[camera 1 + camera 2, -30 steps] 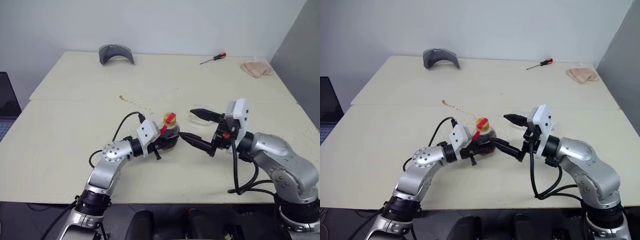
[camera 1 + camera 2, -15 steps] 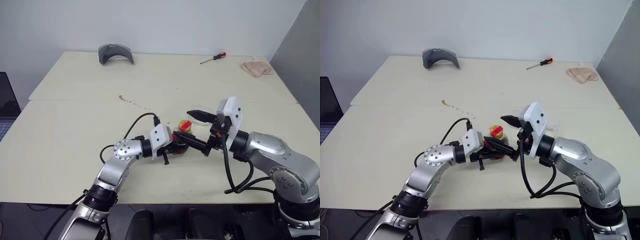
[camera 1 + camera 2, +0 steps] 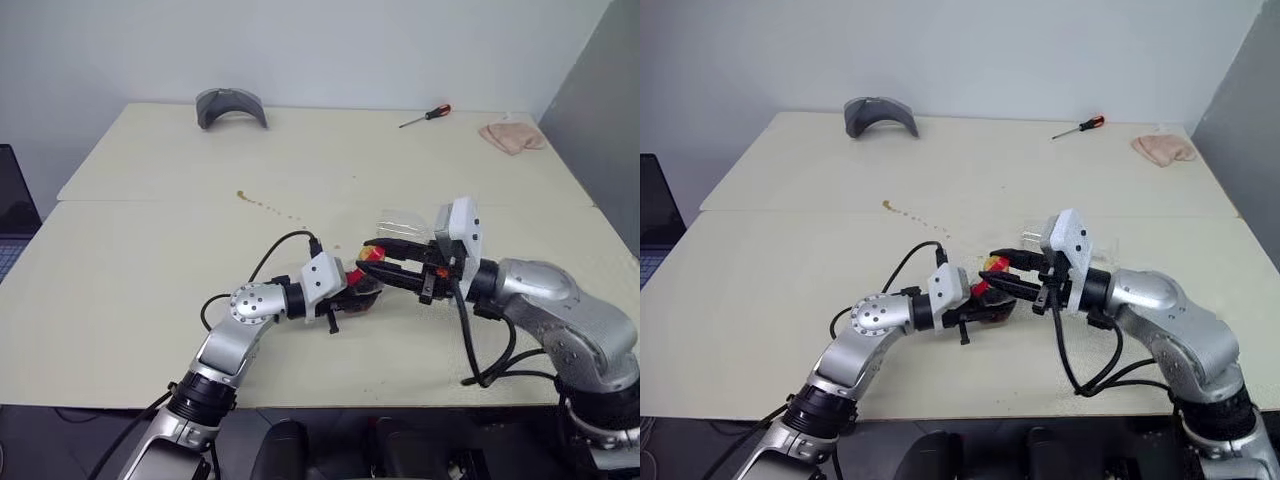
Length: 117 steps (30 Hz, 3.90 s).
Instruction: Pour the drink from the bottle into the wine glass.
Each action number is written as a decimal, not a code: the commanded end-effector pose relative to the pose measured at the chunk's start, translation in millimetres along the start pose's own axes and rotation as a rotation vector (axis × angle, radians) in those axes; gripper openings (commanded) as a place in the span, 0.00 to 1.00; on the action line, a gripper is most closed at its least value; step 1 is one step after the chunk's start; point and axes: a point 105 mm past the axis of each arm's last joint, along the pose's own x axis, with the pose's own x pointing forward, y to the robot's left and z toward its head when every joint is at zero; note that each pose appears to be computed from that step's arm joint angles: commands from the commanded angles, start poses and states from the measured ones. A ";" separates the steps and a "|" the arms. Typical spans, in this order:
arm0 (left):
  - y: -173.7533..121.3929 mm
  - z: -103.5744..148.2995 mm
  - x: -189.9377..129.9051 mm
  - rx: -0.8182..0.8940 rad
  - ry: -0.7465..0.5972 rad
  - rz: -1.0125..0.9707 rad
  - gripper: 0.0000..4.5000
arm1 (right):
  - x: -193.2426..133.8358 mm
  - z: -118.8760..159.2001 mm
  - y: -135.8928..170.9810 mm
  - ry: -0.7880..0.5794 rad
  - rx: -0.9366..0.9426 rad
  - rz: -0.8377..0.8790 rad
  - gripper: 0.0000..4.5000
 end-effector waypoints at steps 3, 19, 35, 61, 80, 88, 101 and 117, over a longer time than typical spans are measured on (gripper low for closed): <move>-8.3 27.1 0.7 0.068 -0.096 -0.036 0.18 | -16.1 -21.2 -36.3 0.173 -0.118 0.128 0.27; 12.4 14.2 9.5 0.015 -0.117 0.146 0.18 | -29.7 17.7 -1.7 -0.099 0.118 -0.385 0.99; 12.5 13.6 18.5 0.024 -0.128 0.124 0.17 | -0.4 8.1 0.2 -0.140 0.164 -0.521 0.99; -5.2 19.1 16.0 0.059 -0.144 0.076 0.17 | -36.6 -19.6 -37.5 0.130 0.091 -0.044 0.28; 0.0 14.2 21.3 0.046 -0.144 0.089 0.16 | -8.6 13.2 -7.2 -0.209 0.151 -0.487 0.99; 2.7 14.6 21.2 0.053 -0.147 0.091 0.16 | -47.8 -7.5 -26.6 -0.083 0.089 -0.592 0.99; 5.0 13.9 22.3 0.050 -0.147 0.096 0.16 | -32.1 13.4 20.3 -0.087 0.128 -0.331 0.99; 4.1 14.3 23.4 0.051 -0.148 0.095 0.16 | -37.7 -1.1 -14.3 -0.092 0.076 -0.530 0.99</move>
